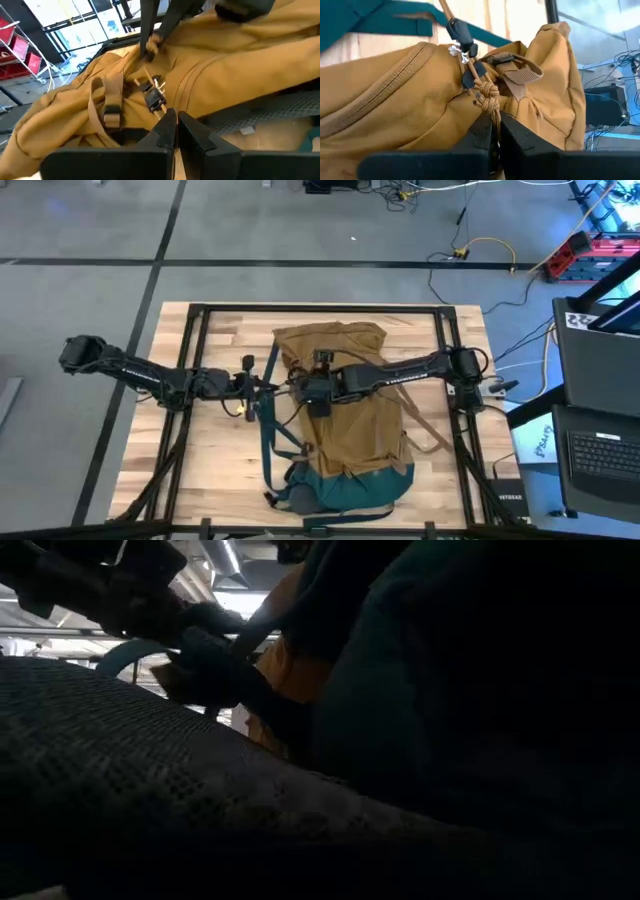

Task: Unpack backpack
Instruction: Open the brown backpack

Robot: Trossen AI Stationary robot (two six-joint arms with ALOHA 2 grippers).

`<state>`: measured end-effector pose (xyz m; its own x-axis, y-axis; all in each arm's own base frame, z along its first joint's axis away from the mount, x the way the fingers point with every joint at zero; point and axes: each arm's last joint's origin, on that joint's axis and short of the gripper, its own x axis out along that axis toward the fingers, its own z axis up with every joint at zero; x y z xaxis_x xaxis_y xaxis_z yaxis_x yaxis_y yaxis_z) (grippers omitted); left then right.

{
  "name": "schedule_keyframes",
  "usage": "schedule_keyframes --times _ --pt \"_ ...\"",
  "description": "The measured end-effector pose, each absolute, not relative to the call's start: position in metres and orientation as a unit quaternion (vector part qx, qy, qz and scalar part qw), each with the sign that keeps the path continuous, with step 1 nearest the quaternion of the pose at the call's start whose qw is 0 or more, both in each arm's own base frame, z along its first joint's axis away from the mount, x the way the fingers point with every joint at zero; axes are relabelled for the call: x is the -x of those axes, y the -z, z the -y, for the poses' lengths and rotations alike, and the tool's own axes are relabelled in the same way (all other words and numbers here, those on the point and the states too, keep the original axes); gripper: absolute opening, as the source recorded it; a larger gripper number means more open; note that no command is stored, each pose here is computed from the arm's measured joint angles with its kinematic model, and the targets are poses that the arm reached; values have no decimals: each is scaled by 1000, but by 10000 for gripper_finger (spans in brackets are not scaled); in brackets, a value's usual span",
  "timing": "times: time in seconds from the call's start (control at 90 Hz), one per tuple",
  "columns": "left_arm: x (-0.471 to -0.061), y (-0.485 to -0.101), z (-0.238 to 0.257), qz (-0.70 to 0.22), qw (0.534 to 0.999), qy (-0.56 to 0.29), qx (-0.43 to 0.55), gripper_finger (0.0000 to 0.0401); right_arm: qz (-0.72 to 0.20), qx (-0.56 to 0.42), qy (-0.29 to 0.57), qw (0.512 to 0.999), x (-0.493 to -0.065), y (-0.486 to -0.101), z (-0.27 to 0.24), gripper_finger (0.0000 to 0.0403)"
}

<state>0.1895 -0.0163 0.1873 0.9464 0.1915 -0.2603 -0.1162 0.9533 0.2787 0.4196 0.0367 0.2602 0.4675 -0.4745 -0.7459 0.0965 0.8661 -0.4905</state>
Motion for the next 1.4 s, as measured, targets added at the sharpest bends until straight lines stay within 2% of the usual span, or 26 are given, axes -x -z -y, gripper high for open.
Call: schedule_keyframes --times 0.178,0.367,0.678,1.011,1.189,1.278,1.4 --pt "-189 -187 16 -145 977 -78 -134 0 -477 197 166 840 -415 -268 -45 2" --pt "-189 -187 16 -147 976 -78 -141 0 -478 200 164 839 -414 -269 -47 19" --pt "-188 -183 14 -166 968 -105 -155 0 -506 210 173 818 -406 -267 -48 29" --pt "-188 -183 14 -164 968 -107 -155 0 -505 200 180 820 -402 -268 -58 75" --pt "-187 -184 14 -164 967 -104 -165 1 -498 190 173 828 -404 -269 -59 87" --pt "-185 -185 17 -167 966 -91 -177 14 -496 184 173 830 -404 -269 -59 87" --pt "-182 -184 22 -174 966 -71 -180 54 -496 178 175 832 -404 -269 -59 88"
